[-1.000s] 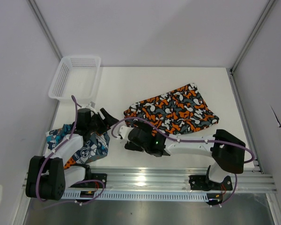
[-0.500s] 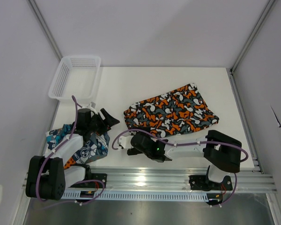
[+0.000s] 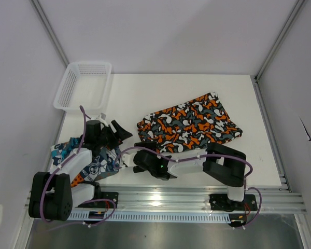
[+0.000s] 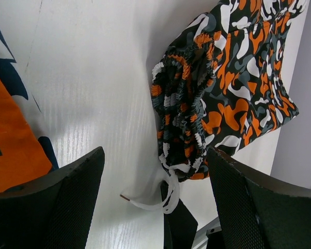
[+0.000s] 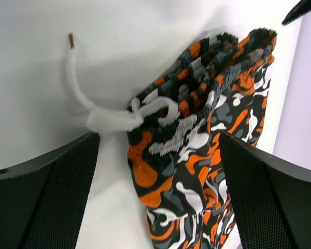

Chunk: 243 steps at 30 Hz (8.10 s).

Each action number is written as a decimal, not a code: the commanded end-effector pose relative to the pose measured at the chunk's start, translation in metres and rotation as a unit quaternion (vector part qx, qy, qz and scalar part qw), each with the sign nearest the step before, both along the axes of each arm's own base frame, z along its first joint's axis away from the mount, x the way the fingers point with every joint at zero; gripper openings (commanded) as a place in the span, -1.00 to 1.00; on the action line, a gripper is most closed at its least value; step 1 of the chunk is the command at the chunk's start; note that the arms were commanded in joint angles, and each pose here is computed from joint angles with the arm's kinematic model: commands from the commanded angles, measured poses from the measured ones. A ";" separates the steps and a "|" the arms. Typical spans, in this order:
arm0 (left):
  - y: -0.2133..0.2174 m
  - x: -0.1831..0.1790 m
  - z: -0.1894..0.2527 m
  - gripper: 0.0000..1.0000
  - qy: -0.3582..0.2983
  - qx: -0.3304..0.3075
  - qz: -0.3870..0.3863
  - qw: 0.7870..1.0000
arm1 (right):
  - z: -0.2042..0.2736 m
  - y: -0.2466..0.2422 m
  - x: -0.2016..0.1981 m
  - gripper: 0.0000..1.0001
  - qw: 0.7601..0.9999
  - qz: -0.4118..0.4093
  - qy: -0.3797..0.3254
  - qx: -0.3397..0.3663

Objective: Fold and stack the shorts

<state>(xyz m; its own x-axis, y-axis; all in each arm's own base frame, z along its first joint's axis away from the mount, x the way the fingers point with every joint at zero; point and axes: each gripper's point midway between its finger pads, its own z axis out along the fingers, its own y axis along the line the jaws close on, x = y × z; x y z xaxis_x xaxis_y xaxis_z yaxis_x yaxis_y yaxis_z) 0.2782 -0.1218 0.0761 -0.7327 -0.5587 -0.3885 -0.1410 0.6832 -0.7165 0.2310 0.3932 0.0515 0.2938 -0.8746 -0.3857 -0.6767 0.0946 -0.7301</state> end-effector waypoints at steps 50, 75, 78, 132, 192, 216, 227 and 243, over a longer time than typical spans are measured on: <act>0.010 0.013 0.013 0.64 -0.024 0.006 -0.001 1.000 | -0.044 -0.022 0.035 0.23 0.998 -0.058 -0.005 -0.034; -0.043 0.001 0.027 0.77 0.008 -0.083 -0.034 0.996 | 0.024 -0.028 0.033 -1.00 0.985 -0.073 -0.004 0.156; -0.056 -0.003 0.022 0.93 0.026 -0.092 -0.041 0.995 | 0.033 -0.028 0.034 -1.00 0.982 -0.073 0.007 0.174; -0.121 0.054 -0.011 -1.00 0.089 -0.215 0.027 0.972 | 0.044 -0.014 0.005 -0.43 0.982 -0.026 0.043 0.182; -0.018 0.053 -0.050 -1.00 0.038 0.034 -0.091 0.995 | 0.000 -0.379 0.105 0.07 0.563 -0.689 0.272 0.366; -0.007 0.051 -0.052 -1.00 0.048 0.029 -0.056 0.997 | -0.005 -0.403 0.066 -1.00 0.520 -0.744 0.246 0.342; 0.001 0.051 -0.048 -1.00 0.030 -0.003 -0.044 0.999 | -0.025 -0.412 0.066 -0.52 0.502 -0.757 0.257 0.329; -0.014 0.052 -0.038 -1.00 0.017 0.007 -0.081 0.997 | 0.082 -0.330 0.161 -0.19 0.588 -0.559 0.272 0.517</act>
<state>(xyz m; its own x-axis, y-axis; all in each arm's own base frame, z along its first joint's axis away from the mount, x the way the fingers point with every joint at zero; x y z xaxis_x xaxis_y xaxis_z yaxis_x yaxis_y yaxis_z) 0.3189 -0.1340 0.0198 -0.8386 -0.4581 -0.2948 -0.1265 0.6901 -0.7126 0.3708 0.0277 0.0991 -0.7107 0.3757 -0.5948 0.2731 0.9265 0.2589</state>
